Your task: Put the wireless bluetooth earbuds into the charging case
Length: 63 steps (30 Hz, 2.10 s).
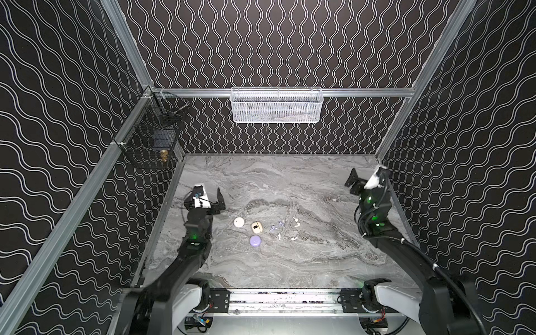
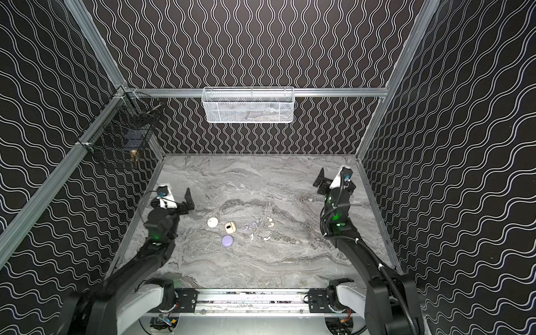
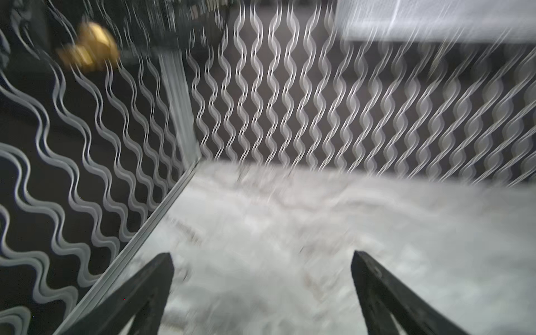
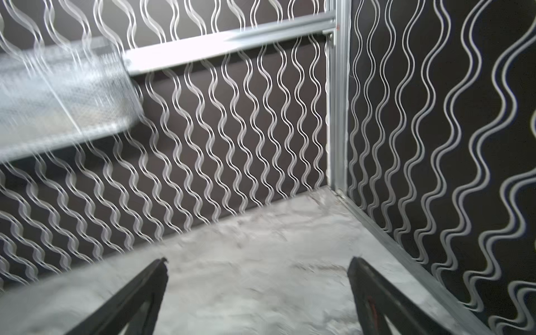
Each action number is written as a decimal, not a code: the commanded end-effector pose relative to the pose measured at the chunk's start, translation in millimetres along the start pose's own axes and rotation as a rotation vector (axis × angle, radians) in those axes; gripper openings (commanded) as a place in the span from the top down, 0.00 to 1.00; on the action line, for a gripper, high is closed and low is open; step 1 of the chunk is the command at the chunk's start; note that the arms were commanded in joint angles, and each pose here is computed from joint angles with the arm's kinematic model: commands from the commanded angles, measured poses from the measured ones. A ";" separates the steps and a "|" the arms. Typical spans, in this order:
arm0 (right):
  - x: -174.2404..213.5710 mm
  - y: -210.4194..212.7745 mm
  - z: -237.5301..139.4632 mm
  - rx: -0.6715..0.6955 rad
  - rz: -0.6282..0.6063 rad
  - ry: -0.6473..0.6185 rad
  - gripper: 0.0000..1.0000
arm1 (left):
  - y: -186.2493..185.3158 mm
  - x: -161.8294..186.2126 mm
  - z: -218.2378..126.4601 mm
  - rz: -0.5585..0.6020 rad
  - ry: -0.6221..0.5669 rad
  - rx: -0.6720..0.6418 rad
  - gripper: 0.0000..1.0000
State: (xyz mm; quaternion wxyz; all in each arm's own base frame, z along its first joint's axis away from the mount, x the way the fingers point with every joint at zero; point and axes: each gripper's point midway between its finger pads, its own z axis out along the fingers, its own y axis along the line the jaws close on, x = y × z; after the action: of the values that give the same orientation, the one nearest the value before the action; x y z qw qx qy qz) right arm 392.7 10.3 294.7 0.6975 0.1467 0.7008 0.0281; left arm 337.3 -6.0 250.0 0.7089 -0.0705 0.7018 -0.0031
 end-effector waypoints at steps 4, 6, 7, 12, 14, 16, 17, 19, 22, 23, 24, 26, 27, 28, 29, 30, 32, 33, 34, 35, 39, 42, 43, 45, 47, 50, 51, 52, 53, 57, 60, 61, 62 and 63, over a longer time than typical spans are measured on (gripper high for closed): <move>33.6 61.4 -45.9 -0.374 0.237 0.291 0.01 | -17.1 24.8 -52.0 -0.296 0.400 0.075 0.01; 30.9 74.9 -65.1 -0.471 0.296 0.286 0.01 | 11.9 42.1 -65.6 -0.295 0.489 -0.107 0.01; 34.4 78.9 -70.1 -0.484 0.309 0.300 0.01 | 15.6 46.2 -68.2 -0.283 0.514 -0.129 0.01; 78.7 127.2 -93.3 -0.558 0.216 0.464 0.01 | -1.7 67.5 -63.2 -0.260 0.639 -0.052 0.01; 100.9 153.4 -108.2 -0.601 0.165 0.530 0.01 | 1.3 73.6 -63.5 -0.258 0.669 -0.077 0.01; 123.2 176.9 -120.6 -0.628 0.106 0.585 0.01 | 1.1 79.0 -63.1 -0.240 0.684 -0.073 0.01; 137.6 188.2 -126.7 -0.628 0.064 0.623 0.01 | 2.3 83.5 -63.0 -0.229 0.694 -0.078 0.01; 166.1 207.8 -138.4 -0.618 -0.035 0.705 0.04 | 9.7 92.8 -63.8 -0.201 0.717 -0.117 0.01; 204.0 231.4 -153.1 -0.590 -0.189 0.804 0.10 | 18.6 112.2 -67.9 -0.177 0.756 -0.163 0.01; 216.7 237.3 -157.1 -0.585 -0.226 0.834 0.12 | 17.3 121.3 -69.3 -0.171 0.770 -0.149 0.01; 225.8 243.0 -160.3 -0.588 -0.249 0.857 0.13 | 14.6 129.8 -69.7 -0.167 0.780 -0.126 0.01; 243.0 257.1 -165.5 -0.599 -0.290 0.910 0.15 | 11.8 148.1 -72.6 -0.183 0.815 -0.110 0.01; 250.1 261.2 -167.8 -0.603 -0.306 0.931 0.16 | 8.3 148.6 -72.6 -0.181 0.830 -0.092 0.01; 257.7 265.8 -170.5 -0.606 -0.330 0.949 0.16 | 7.2 149.2 -72.9 -0.175 0.842 -0.087 0.01; 266.3 268.0 -172.3 -0.603 -0.353 0.972 0.16 | 7.0 150.3 -72.9 -0.176 0.844 -0.087 0.01; 271.5 270.9 -173.3 -0.602 -0.368 0.983 0.16 | 6.8 151.2 -72.3 -0.182 0.837 -0.086 0.01; 281.6 279.3 -175.2 -0.611 -0.384 1.010 0.17 | 4.2 152.3 -72.0 -0.196 0.825 -0.069 0.01; 285.1 283.1 -176.8 -0.621 -0.390 1.020 0.18 | 2.9 152.1 -72.0 -0.197 0.822 -0.061 0.01; 289.8 287.7 -178.1 -0.630 -0.402 1.030 0.19 | 2.2 152.3 -71.8 -0.200 0.819 -0.056 0.01; 294.0 291.3 -178.2 -0.631 -0.417 1.038 0.19 | 1.9 152.4 -71.6 -0.204 0.817 -0.055 0.01; 316.5 295.4 -172.1 -0.593 -0.489 1.073 0.23 | -2.4 152.3 -72.1 -0.208 0.821 -0.029 0.01; 326.2 297.9 -169.1 -0.576 -0.535 1.093 0.26 | -2.0 150.2 -73.4 -0.212 0.808 -0.028 0.01; 327.8 299.1 -168.7 -0.573 -0.544 1.097 0.25 | -2.0 149.7 -73.5 -0.213 0.804 -0.027 0.01; 332.3 301.3 -168.8 -0.571 -0.559 1.107 0.25 | -1.7 149.0 -74.2 -0.216 0.797 -0.027 0.01; 337.2 304.5 -171.4 -0.580 -0.567 1.119 0.25 | -0.9 148.9 -74.2 -0.216 0.797 -0.032 0.01; 345.2 305.6 -173.8 -0.573 -0.584 1.138 0.26 | -0.7 149.8 -73.9 -0.214 0.804 -0.035 0.01; 346.9 306.1 -173.7 -0.570 -0.587 1.140 0.27 | 0.0 150.0 -73.9 -0.213 0.805 -0.040 0.01; 348.3 306.7 -174.3 -0.571 -0.591 1.140 0.27 | 0.3 149.8 -73.9 -0.214 0.805 -0.042 0.01; 350.4 306.9 -175.8 -0.575 -0.598 1.142 0.28 | 1.6 150.4 -74.3 -0.213 0.807 -0.050 0.01; 355.9 307.9 -178.9 -0.576 -0.619 1.156 0.34 | 4.0 150.4 -74.9 -0.215 0.804 -0.065 0.01; 360.4 308.1 -180.4 -0.572 -0.631 1.163 0.37 | 3.8 150.5 -74.2 -0.214 0.806 -0.065 0.01; 362.9 308.4 -181.4 -0.573 -0.632 1.167 0.39 | 4.1 151.4 -74.3 -0.213 0.809 -0.067 0.01; 364.8 308.1 -181.4 -0.571 -0.635 1.172 0.41 | 4.4 151.8 -74.2 -0.212 0.812 -0.070 0.01; 366.7 307.1 -181.7 -0.567 -0.638 1.177 0.42 | 4.3 152.1 -74.1 -0.211 0.814 -0.070 0.01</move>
State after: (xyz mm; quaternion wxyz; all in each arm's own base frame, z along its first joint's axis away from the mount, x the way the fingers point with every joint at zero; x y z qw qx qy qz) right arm 274.0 426.9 24.1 0.2028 -0.2879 0.9317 0.0895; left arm 262.8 -26.1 94.8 0.3625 -0.1514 0.9160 -0.0815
